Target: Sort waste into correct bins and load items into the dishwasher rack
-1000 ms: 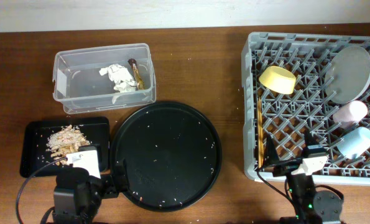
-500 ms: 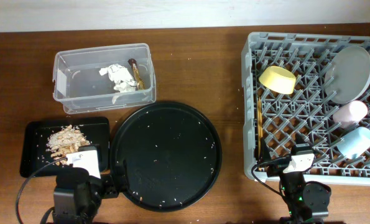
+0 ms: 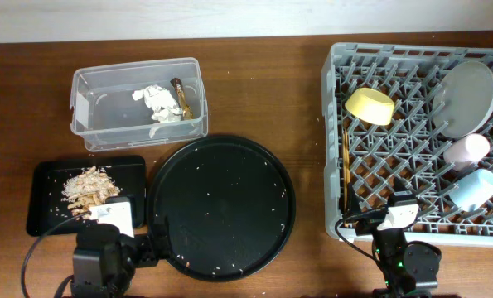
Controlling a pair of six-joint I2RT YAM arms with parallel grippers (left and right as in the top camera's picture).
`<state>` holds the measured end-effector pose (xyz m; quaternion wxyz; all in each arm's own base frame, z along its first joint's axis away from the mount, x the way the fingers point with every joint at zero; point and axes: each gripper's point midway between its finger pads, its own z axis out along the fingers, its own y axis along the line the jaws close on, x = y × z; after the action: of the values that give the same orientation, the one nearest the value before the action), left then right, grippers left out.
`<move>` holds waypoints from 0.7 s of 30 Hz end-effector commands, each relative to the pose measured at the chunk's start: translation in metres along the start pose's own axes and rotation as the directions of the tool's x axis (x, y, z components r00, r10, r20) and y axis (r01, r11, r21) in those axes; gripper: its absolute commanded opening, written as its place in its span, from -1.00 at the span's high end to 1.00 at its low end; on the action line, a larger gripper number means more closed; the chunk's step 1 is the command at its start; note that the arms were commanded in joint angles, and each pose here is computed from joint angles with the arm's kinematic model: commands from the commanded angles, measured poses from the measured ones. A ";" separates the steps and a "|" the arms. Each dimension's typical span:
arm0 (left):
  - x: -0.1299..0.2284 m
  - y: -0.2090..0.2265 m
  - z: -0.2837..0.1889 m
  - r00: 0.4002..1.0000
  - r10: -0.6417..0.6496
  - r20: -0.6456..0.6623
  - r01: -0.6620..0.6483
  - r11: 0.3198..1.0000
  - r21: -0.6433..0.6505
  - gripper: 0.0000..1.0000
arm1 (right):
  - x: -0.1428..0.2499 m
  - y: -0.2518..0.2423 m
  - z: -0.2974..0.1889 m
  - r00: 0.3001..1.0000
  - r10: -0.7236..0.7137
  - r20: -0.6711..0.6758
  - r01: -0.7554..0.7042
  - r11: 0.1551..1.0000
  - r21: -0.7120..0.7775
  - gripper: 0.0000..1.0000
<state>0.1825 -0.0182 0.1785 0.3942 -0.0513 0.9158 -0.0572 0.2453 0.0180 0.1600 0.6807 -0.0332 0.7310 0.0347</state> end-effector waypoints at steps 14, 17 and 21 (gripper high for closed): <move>-0.041 -0.003 0.050 0.732 0.069 0.678 -0.145 0.988 0.056 -0.99 | 0.002 0.000 0.000 1.000 -0.001 0.001 0.001 1.000 0.004 -0.97; -0.028 0.004 0.060 0.771 0.118 0.626 -0.162 0.987 0.013 -0.99 | 0.002 0.000 0.000 1.000 -0.001 0.001 0.001 1.000 0.004 -0.97; -0.029 0.004 0.060 0.770 0.122 0.626 -0.161 0.987 0.007 -0.99 | 0.002 0.000 0.000 1.000 -0.001 0.001 0.001 1.000 0.004 -0.97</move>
<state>0.2458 -0.0124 0.1579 0.6774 -0.0020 0.7344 -0.0423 0.2453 0.0179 0.1604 0.6816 -0.0331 0.7302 0.0343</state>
